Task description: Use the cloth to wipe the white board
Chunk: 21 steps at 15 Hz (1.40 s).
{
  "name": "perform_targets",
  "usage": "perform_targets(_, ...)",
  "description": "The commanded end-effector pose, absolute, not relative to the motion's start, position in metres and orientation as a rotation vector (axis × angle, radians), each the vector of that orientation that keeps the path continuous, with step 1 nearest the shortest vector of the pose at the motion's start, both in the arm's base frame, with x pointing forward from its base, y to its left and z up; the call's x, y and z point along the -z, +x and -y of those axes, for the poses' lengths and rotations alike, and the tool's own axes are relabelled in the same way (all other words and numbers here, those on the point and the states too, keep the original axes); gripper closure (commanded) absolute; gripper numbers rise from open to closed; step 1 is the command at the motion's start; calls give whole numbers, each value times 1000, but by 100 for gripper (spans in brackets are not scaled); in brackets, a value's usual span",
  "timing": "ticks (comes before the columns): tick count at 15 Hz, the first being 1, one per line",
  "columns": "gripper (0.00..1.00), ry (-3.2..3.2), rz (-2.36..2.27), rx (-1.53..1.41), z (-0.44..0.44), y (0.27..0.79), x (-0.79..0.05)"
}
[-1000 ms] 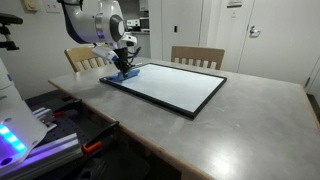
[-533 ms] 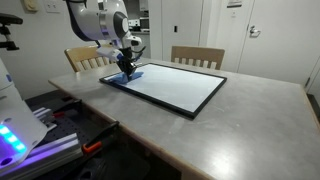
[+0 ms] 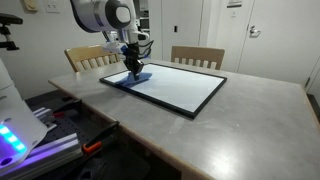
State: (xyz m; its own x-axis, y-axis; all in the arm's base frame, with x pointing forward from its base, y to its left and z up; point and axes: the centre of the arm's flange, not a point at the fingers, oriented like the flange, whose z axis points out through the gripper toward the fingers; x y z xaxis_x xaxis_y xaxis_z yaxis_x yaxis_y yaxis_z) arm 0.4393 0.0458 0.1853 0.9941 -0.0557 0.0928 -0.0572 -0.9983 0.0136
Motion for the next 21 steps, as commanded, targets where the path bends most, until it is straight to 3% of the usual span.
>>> perform_targets(1, 99, 3056, 112, -99, -30, 420, -192)
perform_targets(21, 99, 2774, 170, -96, 52, 415, -180)
